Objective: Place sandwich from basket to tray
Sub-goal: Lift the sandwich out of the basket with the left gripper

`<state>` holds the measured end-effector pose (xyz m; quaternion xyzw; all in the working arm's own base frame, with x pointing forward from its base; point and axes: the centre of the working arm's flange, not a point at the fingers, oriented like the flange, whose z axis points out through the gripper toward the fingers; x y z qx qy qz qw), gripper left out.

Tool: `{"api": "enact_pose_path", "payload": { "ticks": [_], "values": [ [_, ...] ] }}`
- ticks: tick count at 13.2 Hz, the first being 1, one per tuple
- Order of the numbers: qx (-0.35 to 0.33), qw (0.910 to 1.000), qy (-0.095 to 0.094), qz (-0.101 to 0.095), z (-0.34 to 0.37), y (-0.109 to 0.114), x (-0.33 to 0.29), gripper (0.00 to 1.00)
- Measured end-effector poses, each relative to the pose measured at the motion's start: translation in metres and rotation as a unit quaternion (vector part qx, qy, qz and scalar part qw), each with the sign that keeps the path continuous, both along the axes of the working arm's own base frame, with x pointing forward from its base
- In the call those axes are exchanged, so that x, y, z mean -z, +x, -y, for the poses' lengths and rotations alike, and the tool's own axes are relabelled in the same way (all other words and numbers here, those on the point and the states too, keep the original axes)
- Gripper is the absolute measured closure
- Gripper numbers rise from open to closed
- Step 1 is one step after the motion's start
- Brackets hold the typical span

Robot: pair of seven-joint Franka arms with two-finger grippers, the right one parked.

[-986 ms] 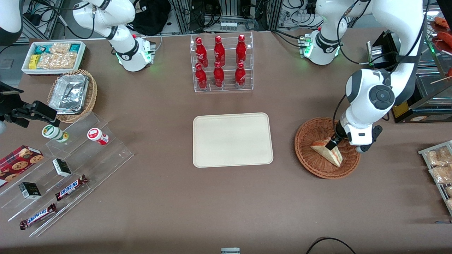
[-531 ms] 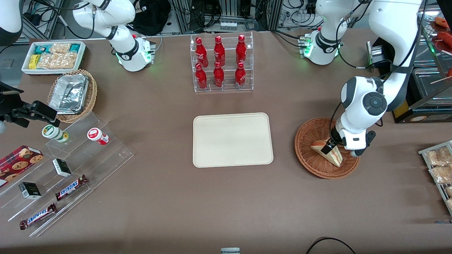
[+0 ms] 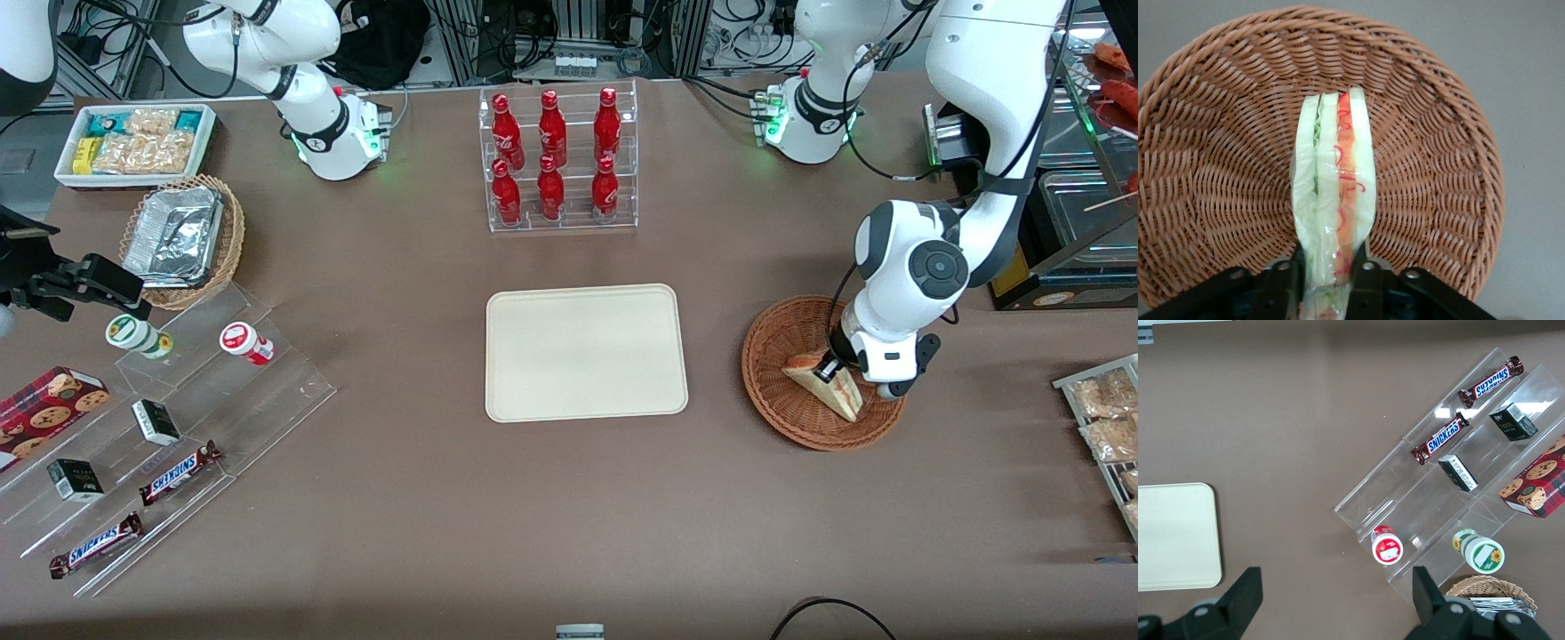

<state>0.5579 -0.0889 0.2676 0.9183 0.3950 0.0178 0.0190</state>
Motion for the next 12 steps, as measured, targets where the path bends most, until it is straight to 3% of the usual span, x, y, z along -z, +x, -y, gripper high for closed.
{"api": "enact_pose_path", "payload": {
  "ticks": [3,5,9,12],
  "values": [
    [-0.002,0.9998,0.001,0.018,-0.001,0.012,-0.029,0.82],
    [0.000,1.0000,0.008,0.004,0.002,0.018,-0.060,0.85],
    [0.048,0.9975,0.025,-0.044,0.065,0.027,-0.159,0.85],
    [0.116,0.9916,0.028,-0.049,0.155,0.010,-0.189,0.85]
  ]
}}
